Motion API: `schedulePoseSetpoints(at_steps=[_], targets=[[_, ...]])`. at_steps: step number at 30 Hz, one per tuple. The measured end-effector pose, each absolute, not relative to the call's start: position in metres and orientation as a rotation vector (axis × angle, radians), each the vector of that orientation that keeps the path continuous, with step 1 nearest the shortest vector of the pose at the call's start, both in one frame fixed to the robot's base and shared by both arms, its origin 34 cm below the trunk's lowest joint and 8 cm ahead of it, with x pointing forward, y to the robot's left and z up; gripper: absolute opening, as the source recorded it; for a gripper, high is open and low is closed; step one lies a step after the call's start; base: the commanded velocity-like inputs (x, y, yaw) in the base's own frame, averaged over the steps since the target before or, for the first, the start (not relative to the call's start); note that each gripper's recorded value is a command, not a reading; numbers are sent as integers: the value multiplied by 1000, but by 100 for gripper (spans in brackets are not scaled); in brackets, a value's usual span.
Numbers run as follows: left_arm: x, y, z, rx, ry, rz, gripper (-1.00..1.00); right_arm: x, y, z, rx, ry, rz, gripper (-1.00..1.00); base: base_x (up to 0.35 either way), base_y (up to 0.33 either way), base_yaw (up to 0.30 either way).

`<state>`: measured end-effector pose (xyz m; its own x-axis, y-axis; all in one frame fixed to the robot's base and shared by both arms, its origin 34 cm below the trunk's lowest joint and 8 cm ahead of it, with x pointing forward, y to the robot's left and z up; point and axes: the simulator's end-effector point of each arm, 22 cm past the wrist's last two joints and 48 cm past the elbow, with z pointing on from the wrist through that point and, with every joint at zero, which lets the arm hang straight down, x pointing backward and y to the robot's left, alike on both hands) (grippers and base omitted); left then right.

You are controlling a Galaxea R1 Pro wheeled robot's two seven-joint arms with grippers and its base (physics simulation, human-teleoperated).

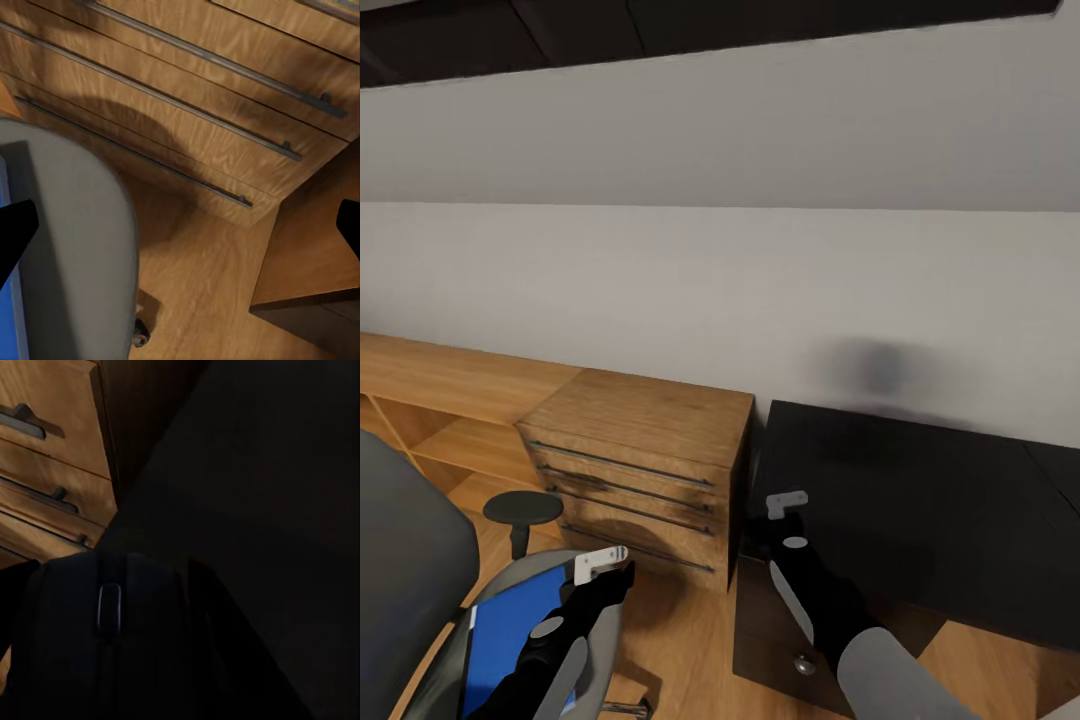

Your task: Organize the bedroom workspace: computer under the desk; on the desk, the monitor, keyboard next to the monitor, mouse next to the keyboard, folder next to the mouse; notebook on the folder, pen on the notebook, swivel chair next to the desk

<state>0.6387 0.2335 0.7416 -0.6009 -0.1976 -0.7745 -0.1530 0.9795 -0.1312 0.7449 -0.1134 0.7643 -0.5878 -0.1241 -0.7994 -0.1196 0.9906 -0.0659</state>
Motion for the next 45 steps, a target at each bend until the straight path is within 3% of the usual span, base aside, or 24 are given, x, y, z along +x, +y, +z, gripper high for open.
schedulePoseSetpoints(at_steps=[12, 36, 37, 45], targets=[[639, 232, 743, -246, 2222, -68, 100, 759, -156, 751, -105, 2212, -67, -100, 6, 0, 0], [640, 232, 744, -247, 2219, -70, 100, 758, -161, 744, -102, 2235, -77, -100, 40, 0, 0], [640, 232, 744, -247, 2219, -70, 100, 758, -161, 744, -102, 2235, -77, 100, 0, 0, 0], [640, 232, 744, -247, 2219, -70, 100, 758, -160, 745, -102, 2234, -75, 100, 0, 0, 0]])
